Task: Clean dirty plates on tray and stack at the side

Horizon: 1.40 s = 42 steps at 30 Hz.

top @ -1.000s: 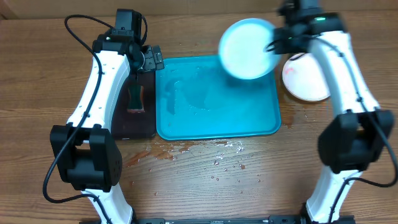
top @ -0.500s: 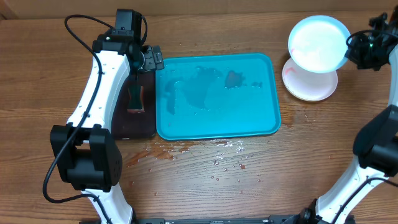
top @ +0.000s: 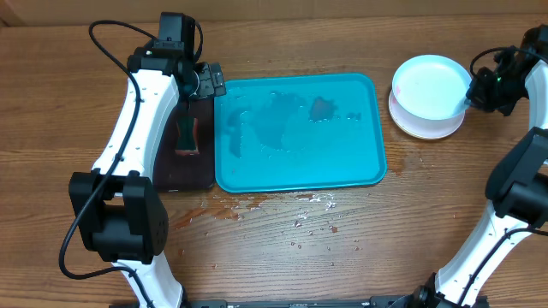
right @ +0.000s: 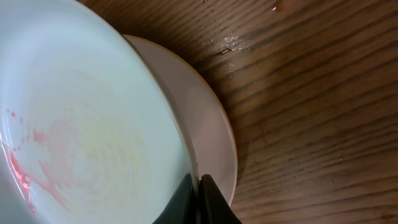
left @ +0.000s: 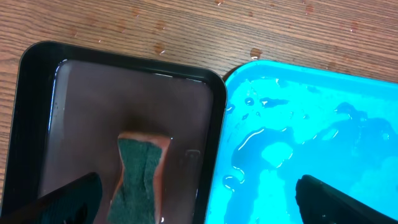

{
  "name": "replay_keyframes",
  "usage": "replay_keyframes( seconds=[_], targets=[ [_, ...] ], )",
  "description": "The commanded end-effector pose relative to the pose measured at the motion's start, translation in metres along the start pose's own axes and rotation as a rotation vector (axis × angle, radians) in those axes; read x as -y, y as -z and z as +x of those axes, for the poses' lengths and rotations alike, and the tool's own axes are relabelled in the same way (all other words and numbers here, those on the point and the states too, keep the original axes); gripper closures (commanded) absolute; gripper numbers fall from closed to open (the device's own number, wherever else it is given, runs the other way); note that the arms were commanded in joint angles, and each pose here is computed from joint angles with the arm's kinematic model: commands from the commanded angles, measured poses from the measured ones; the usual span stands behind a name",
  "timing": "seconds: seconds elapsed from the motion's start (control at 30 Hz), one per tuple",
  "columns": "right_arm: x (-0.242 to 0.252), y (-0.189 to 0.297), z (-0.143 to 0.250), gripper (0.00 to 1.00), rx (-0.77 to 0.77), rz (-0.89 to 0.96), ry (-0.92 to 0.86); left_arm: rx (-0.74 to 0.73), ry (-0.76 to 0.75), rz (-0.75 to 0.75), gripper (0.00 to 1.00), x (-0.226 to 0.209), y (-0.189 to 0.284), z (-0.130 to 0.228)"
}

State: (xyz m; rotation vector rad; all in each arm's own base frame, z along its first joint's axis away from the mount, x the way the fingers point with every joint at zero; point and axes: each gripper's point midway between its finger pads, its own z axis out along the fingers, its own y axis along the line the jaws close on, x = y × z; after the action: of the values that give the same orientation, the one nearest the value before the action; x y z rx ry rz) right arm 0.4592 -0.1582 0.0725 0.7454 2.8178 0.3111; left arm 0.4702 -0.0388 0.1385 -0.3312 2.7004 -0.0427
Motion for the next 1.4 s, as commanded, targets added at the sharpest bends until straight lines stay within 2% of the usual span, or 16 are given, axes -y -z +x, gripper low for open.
replay_keyframes(
  seconds=[0.0,0.03,0.13,0.2,0.23,0.33,0.57,0.7,0.9,0.97,1.1,1.3,1.37],
  targets=[
    [0.0,0.002,-0.004,0.96,0.011,0.01,-0.001,0.042,-0.004,0.023,0.0,0.004,0.015,-0.011],
    [0.0,0.002,-0.004,0.96,0.011,0.01,-0.001,0.042,-0.004,0.023,0.0,0.004,0.015,-0.011],
    [0.001,0.002,-0.003,0.63,0.007,0.01,-0.003,0.042,-0.004,0.023,0.0,0.004,0.015,-0.011],
    [0.001,0.004,-0.001,0.51,0.001,0.011,-0.01,0.042,-0.004,0.023,0.0,0.004,0.015,-0.011],
    [0.0,0.005,0.0,0.5,0.0,0.011,-0.021,0.042,-0.004,0.023,0.0,0.004,0.015,-0.011],
    [-0.003,0.021,0.0,0.48,0.011,0.009,-0.038,0.042,-0.004,0.023,0.0,0.004,0.015,-0.011],
    [-0.045,0.109,0.007,0.48,0.135,-0.051,0.018,0.042,-0.004,0.023,0.0,0.004,0.015,-0.011],
    [-0.086,0.159,0.037,0.47,0.176,-0.092,0.1,0.042,-0.004,0.023,0.0,0.004,0.015,-0.011],
    [-0.149,0.214,0.104,0.5,0.279,-0.175,0.307,0.042,-0.004,0.023,0.0,0.004,0.015,-0.011],
    [-0.155,0.22,0.123,0.5,0.34,-0.19,0.331,0.042,-0.004,0.023,0.0,0.004,0.015,-0.011],
    [-0.136,0.209,0.167,0.47,0.442,-0.203,0.316,0.042,-0.004,0.023,0.0,0.004,0.015,-0.011],
    [-0.093,0.171,0.238,0.46,0.499,-0.229,0.308,0.042,-0.004,0.023,0.0,0.004,0.015,-0.011],
    [-0.084,0.163,0.253,0.41,0.521,-0.237,0.313,0.042,-0.004,0.023,0.0,0.004,0.015,-0.011]
  ],
)
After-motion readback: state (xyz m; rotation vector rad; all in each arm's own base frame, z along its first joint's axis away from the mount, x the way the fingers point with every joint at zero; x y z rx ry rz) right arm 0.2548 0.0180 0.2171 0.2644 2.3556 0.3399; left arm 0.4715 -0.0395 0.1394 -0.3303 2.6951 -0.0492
